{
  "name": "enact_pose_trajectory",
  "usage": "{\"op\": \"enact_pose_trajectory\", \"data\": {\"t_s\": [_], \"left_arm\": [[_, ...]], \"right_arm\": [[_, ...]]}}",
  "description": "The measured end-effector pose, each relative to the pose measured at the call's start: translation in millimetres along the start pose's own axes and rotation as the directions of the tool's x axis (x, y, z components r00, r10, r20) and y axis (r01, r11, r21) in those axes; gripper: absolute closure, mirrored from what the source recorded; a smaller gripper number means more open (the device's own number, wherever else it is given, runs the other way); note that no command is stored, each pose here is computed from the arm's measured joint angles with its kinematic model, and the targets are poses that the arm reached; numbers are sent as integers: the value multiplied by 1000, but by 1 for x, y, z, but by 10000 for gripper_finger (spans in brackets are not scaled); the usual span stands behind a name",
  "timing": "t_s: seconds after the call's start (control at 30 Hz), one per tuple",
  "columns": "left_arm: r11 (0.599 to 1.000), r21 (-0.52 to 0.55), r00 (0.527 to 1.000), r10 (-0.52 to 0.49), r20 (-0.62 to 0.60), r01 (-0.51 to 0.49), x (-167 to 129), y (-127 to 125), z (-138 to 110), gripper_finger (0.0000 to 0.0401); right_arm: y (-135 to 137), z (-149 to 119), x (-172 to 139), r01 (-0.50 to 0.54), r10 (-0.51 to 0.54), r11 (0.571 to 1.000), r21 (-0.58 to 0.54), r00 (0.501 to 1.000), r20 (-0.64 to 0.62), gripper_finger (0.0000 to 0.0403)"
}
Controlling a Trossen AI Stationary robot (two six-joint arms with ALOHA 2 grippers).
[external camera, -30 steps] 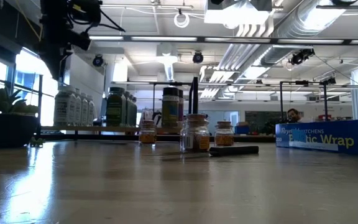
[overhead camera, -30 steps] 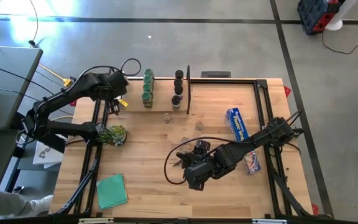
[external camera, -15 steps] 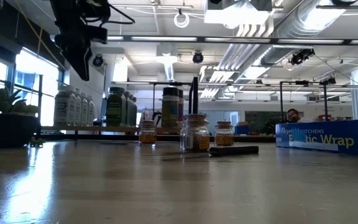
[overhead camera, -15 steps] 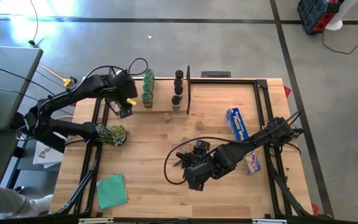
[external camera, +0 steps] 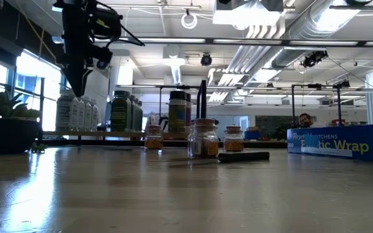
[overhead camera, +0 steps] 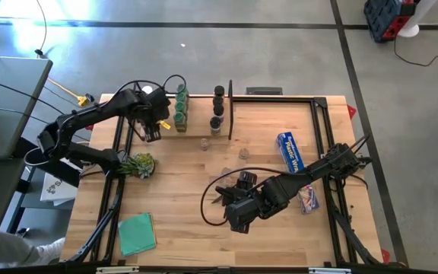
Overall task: Shelf spices
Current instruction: Put the white lid seasoning bottle on the shelf
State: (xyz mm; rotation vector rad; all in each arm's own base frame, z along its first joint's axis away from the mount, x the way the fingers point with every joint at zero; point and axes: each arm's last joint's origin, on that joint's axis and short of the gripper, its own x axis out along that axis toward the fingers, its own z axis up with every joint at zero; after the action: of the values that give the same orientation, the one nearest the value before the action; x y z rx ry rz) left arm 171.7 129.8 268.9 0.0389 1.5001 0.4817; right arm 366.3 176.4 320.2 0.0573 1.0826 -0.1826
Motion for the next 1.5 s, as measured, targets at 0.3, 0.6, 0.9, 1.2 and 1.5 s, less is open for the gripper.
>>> {"op": "enact_pose_trajectory", "data": {"t_s": [0.3, 0.6, 0.9, 1.2, 1.5], "left_arm": [[999, 2, 999, 39, -16, -39, 0, 1, -1, 218], [999, -29, 1000, -14, 0, 14, -23, -3, -8, 218], [951, -295, 984, -132, -116, 93, -29, -10, -24, 218], [888, -446, 990, -139, -29, 111, -23, -3, -14, 218], [868, -488, 987, -145, -68, 94, -14, 4, -12, 218]], "right_arm": [[0, 0, 0, 0, 0, 1000, 0, 1000, 0, 91], [0, 0, 0, 0, 0, 1000, 0, 1000, 0, 91], [0, 0, 0, 0, 0, 1000, 11, 1000, 0, 91], [0, 0, 0, 0, 0, 1000, 11, 1000, 0, 91], [0, 0, 0, -1, 1, 1000, 10, 1000, 0, 91]]}}
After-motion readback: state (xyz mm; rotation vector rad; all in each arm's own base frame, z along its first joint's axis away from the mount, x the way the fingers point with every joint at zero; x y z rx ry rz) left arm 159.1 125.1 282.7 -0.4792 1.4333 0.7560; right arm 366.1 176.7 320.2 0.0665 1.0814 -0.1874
